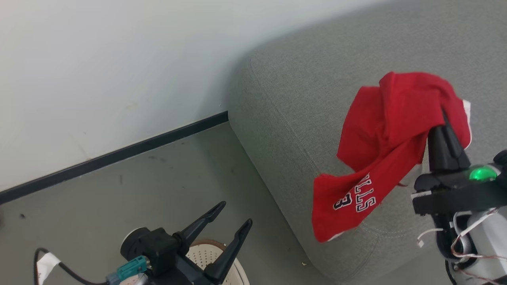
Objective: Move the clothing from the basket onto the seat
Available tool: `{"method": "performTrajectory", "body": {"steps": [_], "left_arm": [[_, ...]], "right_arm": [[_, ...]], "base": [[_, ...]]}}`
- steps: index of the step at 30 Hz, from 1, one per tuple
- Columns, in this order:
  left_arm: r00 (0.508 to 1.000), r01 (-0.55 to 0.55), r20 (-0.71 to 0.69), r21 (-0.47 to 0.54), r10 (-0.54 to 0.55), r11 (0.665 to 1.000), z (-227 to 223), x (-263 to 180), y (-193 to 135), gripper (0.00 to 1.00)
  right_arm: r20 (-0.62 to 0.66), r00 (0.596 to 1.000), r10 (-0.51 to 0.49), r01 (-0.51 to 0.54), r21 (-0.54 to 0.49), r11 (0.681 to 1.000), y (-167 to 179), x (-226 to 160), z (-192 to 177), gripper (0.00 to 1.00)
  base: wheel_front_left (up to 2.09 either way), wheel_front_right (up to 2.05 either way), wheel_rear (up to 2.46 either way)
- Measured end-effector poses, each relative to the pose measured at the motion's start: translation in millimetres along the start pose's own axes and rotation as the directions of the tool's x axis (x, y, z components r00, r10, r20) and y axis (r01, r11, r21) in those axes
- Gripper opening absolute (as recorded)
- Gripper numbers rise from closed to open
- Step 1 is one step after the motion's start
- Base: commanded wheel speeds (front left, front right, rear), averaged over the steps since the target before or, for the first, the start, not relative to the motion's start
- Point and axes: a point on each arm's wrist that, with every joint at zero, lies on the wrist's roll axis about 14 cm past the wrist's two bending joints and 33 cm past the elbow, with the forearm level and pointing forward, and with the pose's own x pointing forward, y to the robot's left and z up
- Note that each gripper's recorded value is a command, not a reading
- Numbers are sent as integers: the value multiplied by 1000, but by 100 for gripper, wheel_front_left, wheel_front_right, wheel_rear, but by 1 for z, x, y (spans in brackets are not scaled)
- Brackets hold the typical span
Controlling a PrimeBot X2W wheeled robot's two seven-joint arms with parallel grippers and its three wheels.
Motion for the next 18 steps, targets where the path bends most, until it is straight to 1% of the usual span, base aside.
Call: {"method": "performTrajectory", "body": {"steps": [4, 8, 12, 18], "left_arm": [[1000, -13, -9, -1, 13, 1000, -3, -5, 11, 100], [1000, -16, -16, -8, 16, 1000, -7, -9, 19, 100], [1000, -12, -26, -29, 11, 1000, -12, -11, 23, 100], [1000, -5, -20, -46, 4, 999, -13, -13, 37, 100]], "right_arm": [[36, 999, 22, -21, -31, 999, -1, 24, 12, 0], [48, 999, 14, -10, -75, 997, -12, 49, 21, 0], [45, 998, -36, 41, -127, 991, -37, 70, 26, 0], [2, 989, -147, 145, -196, 970, -78, 89, 13, 0]], "base": [[0, 0, 0], [0, 0, 0], [0, 0, 0], [0, 0, 0]]}}
